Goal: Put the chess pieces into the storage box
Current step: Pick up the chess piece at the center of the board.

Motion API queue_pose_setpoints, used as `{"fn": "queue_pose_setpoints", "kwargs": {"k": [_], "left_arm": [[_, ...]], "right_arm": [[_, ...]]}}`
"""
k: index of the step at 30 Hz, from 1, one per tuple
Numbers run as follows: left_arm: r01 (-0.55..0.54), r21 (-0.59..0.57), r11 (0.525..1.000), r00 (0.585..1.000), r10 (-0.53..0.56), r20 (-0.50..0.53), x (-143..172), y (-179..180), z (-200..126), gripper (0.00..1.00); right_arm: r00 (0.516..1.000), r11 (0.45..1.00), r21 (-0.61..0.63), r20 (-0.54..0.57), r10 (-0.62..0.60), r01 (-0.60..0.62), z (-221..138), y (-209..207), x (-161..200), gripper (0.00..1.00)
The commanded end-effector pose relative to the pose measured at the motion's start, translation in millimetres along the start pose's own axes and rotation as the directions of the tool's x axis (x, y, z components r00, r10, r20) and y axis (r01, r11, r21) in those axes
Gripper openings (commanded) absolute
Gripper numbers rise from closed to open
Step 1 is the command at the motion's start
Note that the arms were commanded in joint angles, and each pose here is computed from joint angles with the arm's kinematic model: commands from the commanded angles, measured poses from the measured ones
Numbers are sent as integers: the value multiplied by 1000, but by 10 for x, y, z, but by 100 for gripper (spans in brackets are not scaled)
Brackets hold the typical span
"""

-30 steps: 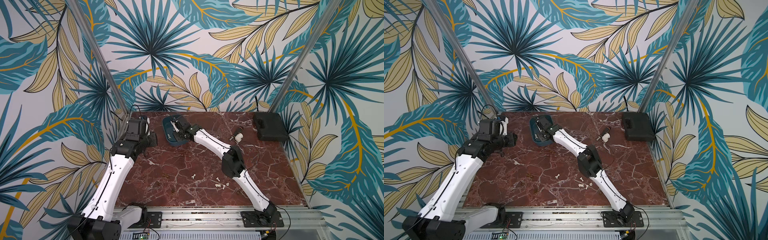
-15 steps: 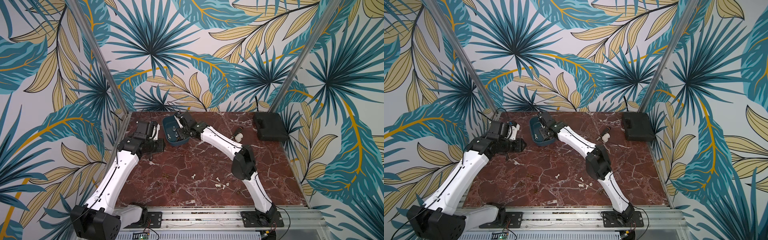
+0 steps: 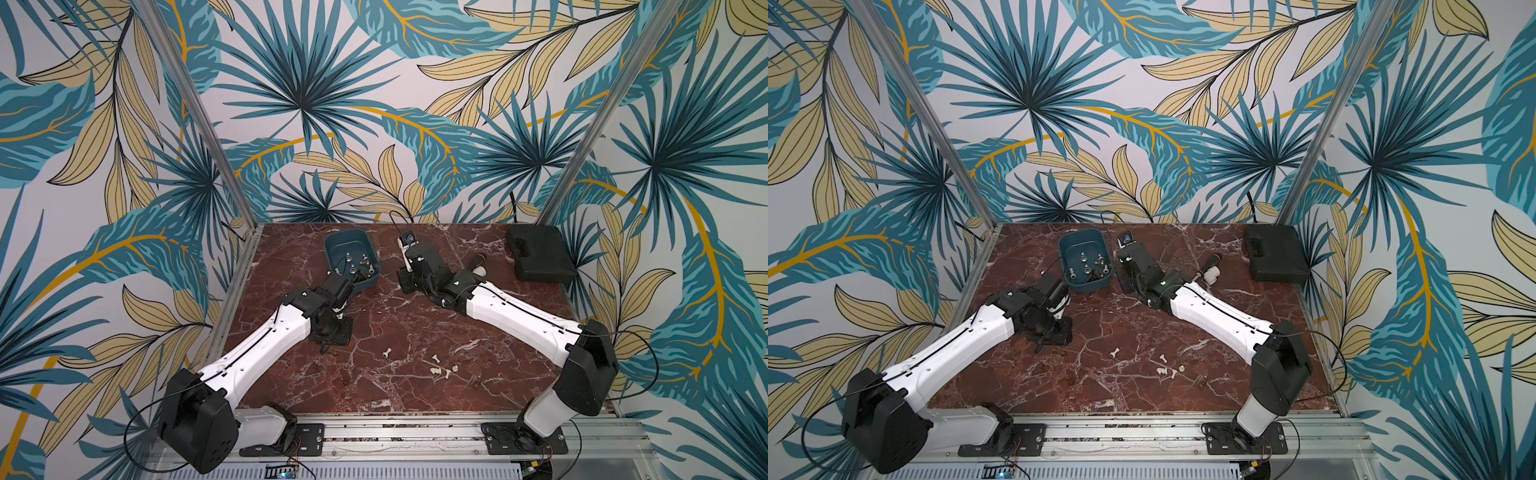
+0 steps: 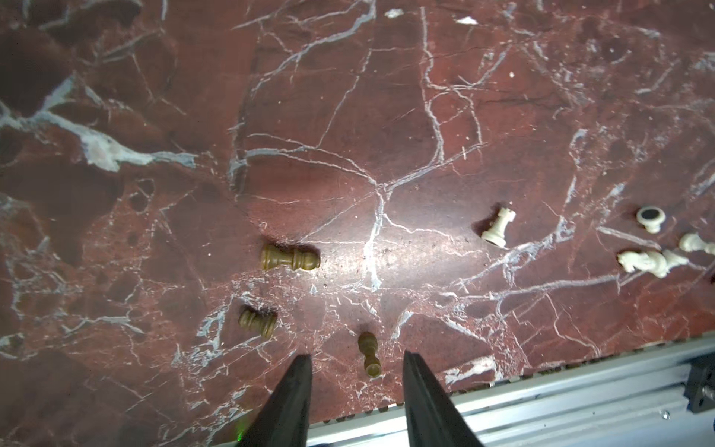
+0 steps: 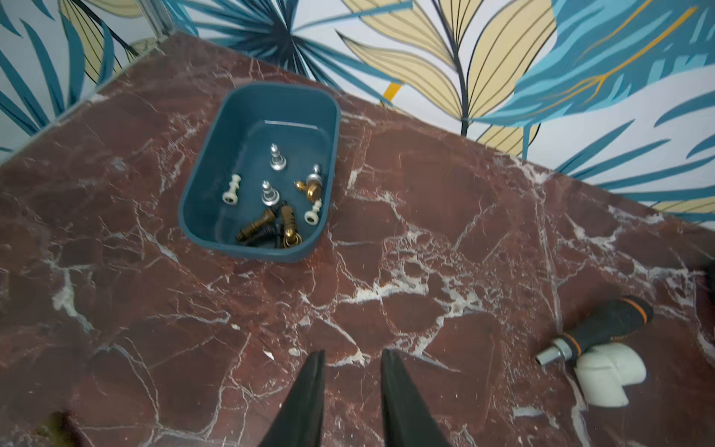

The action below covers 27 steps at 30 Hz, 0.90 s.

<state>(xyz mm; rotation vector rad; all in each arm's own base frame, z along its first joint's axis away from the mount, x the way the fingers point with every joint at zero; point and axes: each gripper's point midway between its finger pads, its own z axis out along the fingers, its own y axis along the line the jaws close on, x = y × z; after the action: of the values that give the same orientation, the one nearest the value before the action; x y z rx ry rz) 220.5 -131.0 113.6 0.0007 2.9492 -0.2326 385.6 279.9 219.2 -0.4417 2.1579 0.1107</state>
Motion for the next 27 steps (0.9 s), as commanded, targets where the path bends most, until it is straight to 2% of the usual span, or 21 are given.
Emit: {"fn": "queue_pose_setpoints", "kwargs": {"k": [1,5,9,13,18,27], "left_arm": [[160,41,986,984,-163,68,-113,-20,207,44],[272,39,961,959,-274,66,-80,32,523,44],[374,10,927,921,-373,117,-63,179,675,44],[437,-1,900,885,-429,183,-102,291,681,44],[469,-24,883,859,-449,247,-170,400,642,44],[567,-30,823,805,-546,232,-103,558,762,44]], "right_arm": [[998,999,5,37,48,-48,-15,-36,-30,29],[998,999,-12,31,51,-50,-14,-9,-6,30],[998,999,-12,30,46,-46,-20,-14,16,30],[999,999,-10,17,44,-44,14,-11,82,30],[999,999,-22,2,46,-46,56,18,148,30],[999,999,-23,-2,40,-40,79,19,151,30]]}}
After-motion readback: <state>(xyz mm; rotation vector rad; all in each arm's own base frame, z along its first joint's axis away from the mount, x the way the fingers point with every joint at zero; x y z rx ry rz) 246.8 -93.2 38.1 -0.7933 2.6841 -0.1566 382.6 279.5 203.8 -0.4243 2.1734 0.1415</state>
